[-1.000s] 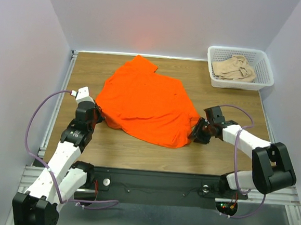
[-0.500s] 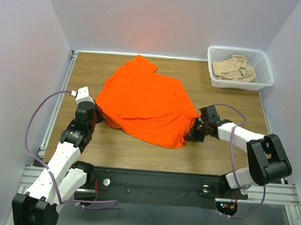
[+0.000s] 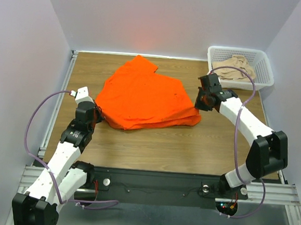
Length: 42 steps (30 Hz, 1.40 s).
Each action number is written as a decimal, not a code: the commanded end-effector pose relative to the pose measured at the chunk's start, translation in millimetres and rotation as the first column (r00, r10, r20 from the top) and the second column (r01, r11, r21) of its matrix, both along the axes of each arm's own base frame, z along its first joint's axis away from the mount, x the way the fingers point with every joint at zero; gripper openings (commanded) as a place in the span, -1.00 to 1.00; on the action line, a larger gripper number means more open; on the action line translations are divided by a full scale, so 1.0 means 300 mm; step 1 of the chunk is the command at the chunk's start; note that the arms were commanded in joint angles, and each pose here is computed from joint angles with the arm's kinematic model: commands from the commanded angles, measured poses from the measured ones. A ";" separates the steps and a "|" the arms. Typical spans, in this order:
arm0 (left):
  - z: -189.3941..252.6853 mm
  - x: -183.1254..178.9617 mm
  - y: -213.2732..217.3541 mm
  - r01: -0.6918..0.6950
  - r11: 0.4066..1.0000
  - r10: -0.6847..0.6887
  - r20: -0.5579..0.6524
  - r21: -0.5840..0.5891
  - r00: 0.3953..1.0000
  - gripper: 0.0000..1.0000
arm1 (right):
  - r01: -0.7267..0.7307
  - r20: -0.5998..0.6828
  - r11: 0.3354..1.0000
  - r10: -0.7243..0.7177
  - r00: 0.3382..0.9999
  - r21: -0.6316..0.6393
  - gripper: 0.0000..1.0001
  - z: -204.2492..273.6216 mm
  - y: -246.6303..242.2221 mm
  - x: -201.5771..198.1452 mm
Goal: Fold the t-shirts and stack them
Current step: Flatten the tshirt out
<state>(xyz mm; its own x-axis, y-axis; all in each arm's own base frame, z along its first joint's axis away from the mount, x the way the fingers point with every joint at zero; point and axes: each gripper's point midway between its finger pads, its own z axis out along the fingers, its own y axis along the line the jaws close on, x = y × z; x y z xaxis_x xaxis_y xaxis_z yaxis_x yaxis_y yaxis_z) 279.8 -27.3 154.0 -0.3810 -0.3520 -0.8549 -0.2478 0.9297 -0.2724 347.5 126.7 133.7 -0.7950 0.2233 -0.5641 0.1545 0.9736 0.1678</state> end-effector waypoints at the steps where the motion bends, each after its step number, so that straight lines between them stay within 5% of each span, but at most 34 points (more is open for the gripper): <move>1: 0.060 0.026 0.003 -0.007 1.000 0.007 0.063 0.009 0.998 -1.00 | -0.009 -0.054 0.978 -0.003 0.999 -0.209 -0.99 -0.015 -0.090 0.002; 3: 0.060 0.027 0.002 -0.007 1.000 0.006 0.063 0.010 0.998 -1.00 | -0.056 -0.103 0.985 0.039 0.994 -0.165 -0.79 -0.056 -0.042 -0.004; 4: 0.060 0.027 0.001 -0.006 1.000 0.005 0.063 0.008 0.998 -1.00 | -0.067 -0.120 0.987 0.049 0.992 -0.149 -0.42 -0.072 -0.026 -0.011; 11: 0.057 0.029 -0.001 -0.003 1.000 0.003 0.059 0.008 0.998 -1.00 | 0.043 -0.112 0.998 -0.048 0.992 -0.051 0.14 -0.110 -0.009 -0.067; 18: 0.054 0.029 -0.003 0.000 1.000 -0.001 0.055 0.009 0.998 -1.00 | 0.208 -0.070 0.964 -0.198 0.978 0.168 0.21 -0.142 -0.022 -0.119; 24: 0.052 0.029 -0.006 0.007 1.000 -0.008 0.054 0.009 0.999 -1.00 | 0.264 0.064 0.907 -0.300 0.952 0.327 0.00 -0.043 0.001 -0.041; 42: 0.059 0.027 -0.010 0.009 1.000 -0.009 0.059 0.009 0.998 -1.00 | 0.382 0.008 0.874 -0.403 0.915 0.300 0.11 -0.178 -0.025 0.019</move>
<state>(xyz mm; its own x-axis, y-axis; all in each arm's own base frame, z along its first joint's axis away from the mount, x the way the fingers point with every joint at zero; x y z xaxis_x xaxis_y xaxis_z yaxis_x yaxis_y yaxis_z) 280.1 -29.4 151.1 -0.3938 -0.3431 -0.8527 -0.2416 0.9337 -0.2641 340.1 123.8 78.3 -0.6198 0.6397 -0.4545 0.4716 0.7666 0.4358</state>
